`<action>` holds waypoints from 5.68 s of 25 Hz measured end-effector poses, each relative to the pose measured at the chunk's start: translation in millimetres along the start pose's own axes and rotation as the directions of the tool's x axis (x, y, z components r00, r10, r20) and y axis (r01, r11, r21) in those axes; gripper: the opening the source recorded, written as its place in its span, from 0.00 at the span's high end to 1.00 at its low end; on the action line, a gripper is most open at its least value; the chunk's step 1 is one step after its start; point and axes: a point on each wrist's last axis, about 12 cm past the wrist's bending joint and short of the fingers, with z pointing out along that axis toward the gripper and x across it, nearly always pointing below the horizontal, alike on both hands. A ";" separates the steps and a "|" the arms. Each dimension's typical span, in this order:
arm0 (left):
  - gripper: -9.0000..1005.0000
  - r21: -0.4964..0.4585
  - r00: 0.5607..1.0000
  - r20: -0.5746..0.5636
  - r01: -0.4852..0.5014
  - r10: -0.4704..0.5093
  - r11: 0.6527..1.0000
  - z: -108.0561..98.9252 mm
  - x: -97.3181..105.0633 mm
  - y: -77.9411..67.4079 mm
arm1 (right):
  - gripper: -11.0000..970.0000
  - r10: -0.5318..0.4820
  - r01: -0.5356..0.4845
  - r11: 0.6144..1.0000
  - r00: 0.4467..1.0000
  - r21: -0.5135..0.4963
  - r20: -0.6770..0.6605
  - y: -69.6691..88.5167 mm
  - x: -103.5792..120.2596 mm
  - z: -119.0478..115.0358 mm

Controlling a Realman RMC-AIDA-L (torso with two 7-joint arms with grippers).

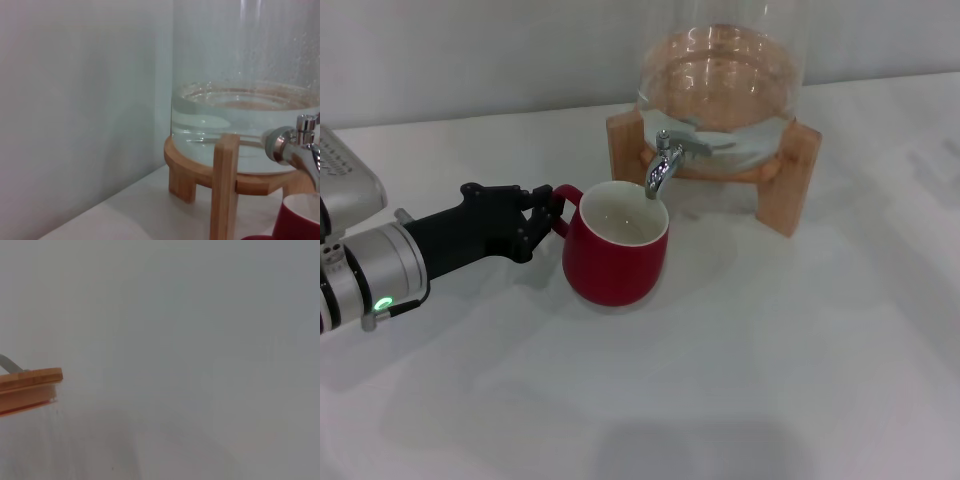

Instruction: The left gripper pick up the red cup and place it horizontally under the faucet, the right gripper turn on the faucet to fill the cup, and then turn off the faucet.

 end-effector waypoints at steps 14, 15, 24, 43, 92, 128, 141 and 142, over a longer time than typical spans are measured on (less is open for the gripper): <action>0.85 -0.010 0.998 -0.056 -0.028 0.027 1.000 2.5 4.9 0.7 | 0.34 -0.006 0.006 1.000 1.000 -0.003 0.000 0.5 0.1 0.2; 0.85 -0.010 0.998 -0.056 -0.030 0.029 1.000 2.7 5.0 0.5 | 0.34 -0.006 0.006 1.000 1.000 -0.004 0.000 0.6 0.1 0.2; 0.85 -0.023 0.997 -0.069 -0.041 0.040 0.999 8.2 1.8 2.2 | 0.34 -0.007 0.007 1.000 1.000 -0.013 0.002 1.9 -0.2 1.0; 0.87 0.014 0.998 -0.057 -0.037 0.038 0.999 22.2 -12.9 -1.1 | 0.34 -0.008 0.008 1.000 1.000 -0.022 0.000 4.0 1.0 2.7; 0.90 0.026 0.999 -0.010 0.053 -0.052 0.998 -16.8 18.3 -9.5 | 0.34 -0.001 0.001 1.000 1.000 -0.001 0.004 0.1 1.8 -2.3; 0.54 -0.144 0.890 0.395 0.304 -0.227 0.942 -149.1 30.6 -0.4 | 0.34 0.007 -0.007 1.000 1.000 0.005 0.009 -1.6 0.1 -3.5; 0.18 -0.231 0.822 0.475 0.460 -0.313 0.858 -170.1 35.6 16.8 | 0.34 0.035 -0.036 0.995 0.999 -0.090 -0.009 8.6 -7.4 -18.5; 0.17 -0.237 0.810 0.482 0.487 -0.334 0.840 -172.4 36.7 19.3 | 0.34 0.032 -0.034 0.994 0.999 -0.109 -0.019 11.5 -9.6 -21.7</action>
